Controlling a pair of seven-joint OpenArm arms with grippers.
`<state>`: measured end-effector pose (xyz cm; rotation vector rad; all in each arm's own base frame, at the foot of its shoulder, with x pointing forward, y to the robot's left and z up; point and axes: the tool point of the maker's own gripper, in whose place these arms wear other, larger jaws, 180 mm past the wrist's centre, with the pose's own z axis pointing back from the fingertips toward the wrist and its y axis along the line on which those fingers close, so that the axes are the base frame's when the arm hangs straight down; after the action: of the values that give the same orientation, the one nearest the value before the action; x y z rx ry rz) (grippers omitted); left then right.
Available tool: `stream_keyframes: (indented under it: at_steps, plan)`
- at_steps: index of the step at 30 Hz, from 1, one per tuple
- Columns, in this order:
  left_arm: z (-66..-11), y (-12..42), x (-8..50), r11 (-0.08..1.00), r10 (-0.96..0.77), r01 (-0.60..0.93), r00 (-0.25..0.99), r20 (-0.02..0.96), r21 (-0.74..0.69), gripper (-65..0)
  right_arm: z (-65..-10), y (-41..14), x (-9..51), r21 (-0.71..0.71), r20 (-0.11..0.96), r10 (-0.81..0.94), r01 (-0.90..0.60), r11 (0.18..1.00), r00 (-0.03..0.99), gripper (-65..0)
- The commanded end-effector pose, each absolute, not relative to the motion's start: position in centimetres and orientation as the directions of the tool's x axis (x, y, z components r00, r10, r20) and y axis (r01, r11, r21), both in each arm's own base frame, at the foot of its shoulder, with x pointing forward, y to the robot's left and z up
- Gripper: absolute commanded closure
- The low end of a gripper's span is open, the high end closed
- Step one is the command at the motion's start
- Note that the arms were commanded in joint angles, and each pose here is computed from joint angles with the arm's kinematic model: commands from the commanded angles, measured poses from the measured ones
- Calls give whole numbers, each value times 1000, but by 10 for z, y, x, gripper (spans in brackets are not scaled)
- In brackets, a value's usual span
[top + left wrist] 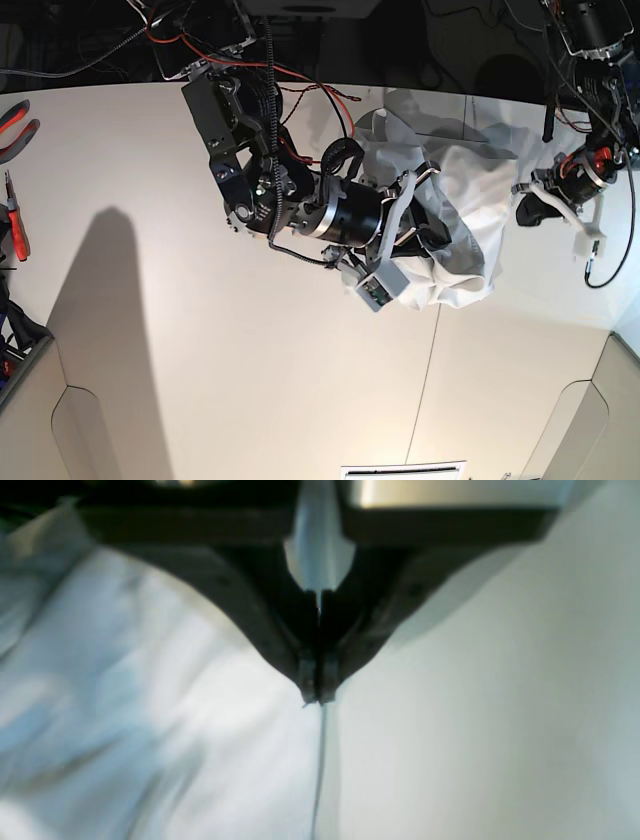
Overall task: Layout the t-shirt on the table in an organized manner, then fold the t-shirt properly
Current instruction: 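Reach the right gripper across and grasp the shirt bundle beside the left gripper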
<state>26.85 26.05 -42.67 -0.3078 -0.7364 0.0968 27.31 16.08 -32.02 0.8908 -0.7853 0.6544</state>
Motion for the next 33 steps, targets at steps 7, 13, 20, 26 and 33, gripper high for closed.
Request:
stream_keyframes:
  at_steps: [7,13,20,26,33]
  plan:
    - [-446,251,260,904,317,-35,724,613,-426,0,-281,188,277,395,869,129,-826,401,478,0]
    - [-451,229,260,892,300,4,741,600,-451,0,-300,197,275,328,872,194,-830,450,450,0]
    - [-456,206,259,885,253,60,771,585,-461,0,-357,197,279,352,830,213,-782,515,515,0]
    - [-457,201,259,884,243,70,776,582,-463,0,-361,195,292,340,837,208,-779,526,506,0]
    - [-458,201,257,884,239,70,784,574,-463,0,-336,190,330,271,873,195,-777,568,447,0]
